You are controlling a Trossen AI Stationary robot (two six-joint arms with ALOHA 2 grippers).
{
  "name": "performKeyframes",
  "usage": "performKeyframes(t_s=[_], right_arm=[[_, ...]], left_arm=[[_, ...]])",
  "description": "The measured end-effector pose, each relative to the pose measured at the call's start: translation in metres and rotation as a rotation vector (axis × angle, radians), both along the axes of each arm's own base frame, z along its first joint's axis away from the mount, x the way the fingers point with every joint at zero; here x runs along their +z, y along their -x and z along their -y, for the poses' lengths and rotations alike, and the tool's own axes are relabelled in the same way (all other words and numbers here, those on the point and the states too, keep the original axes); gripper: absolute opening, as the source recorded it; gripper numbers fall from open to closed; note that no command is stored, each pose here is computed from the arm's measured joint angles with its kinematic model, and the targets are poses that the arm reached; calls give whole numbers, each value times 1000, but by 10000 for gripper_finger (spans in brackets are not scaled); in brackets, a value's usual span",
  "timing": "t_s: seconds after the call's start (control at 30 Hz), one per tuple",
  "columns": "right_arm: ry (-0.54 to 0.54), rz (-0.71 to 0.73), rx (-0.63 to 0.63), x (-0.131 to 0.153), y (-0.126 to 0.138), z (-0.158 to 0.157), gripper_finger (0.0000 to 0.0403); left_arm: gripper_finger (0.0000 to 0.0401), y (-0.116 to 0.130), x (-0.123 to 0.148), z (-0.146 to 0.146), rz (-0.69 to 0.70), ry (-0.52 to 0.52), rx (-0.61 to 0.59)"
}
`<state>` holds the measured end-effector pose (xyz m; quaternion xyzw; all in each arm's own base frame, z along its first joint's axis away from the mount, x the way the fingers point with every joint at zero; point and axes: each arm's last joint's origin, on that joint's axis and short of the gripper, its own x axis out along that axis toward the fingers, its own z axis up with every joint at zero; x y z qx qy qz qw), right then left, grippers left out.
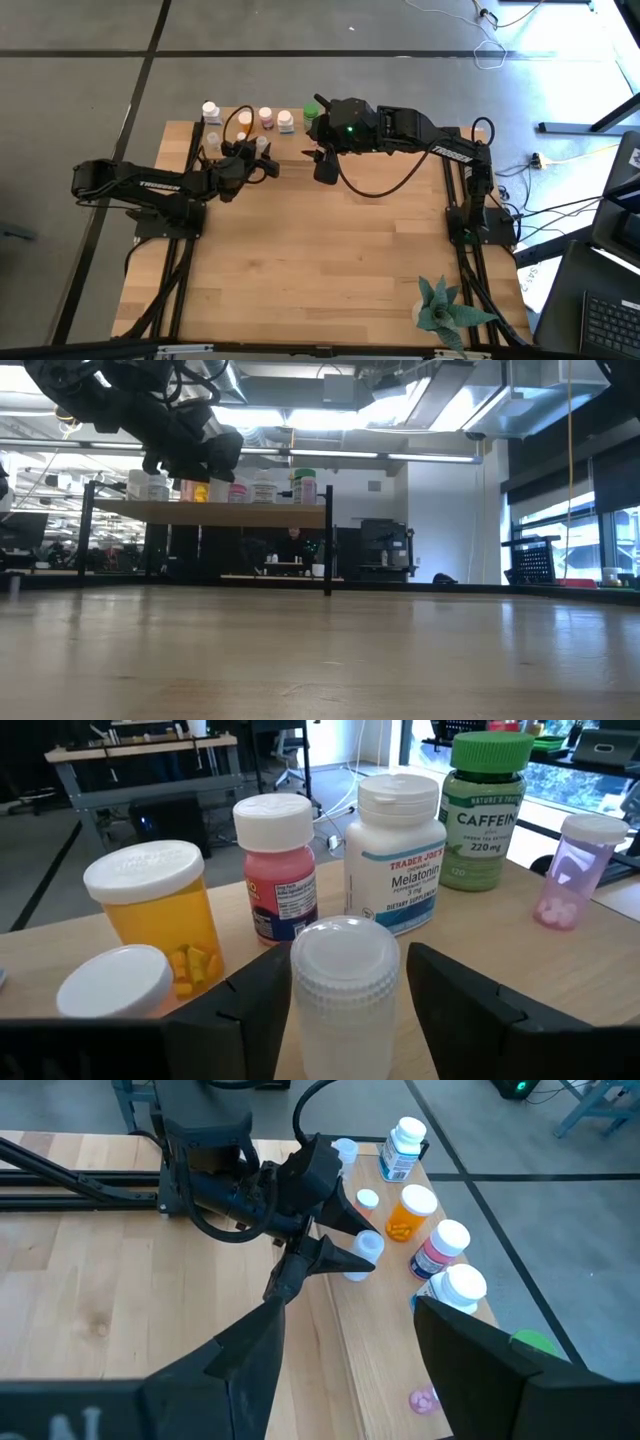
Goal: Pick and place medicine bottles onto shelf by color
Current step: Put the transparent pill bottle on the shelf
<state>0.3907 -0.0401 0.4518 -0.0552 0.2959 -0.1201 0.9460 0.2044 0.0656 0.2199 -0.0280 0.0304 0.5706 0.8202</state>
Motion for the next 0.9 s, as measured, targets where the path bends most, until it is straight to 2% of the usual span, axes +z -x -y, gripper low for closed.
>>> performKeyframes(t_s=[0.9], right_arm=[[1,0,1,0,0,0,226]], left_arm=[[191,0,3,0,-9,-25,-5]])
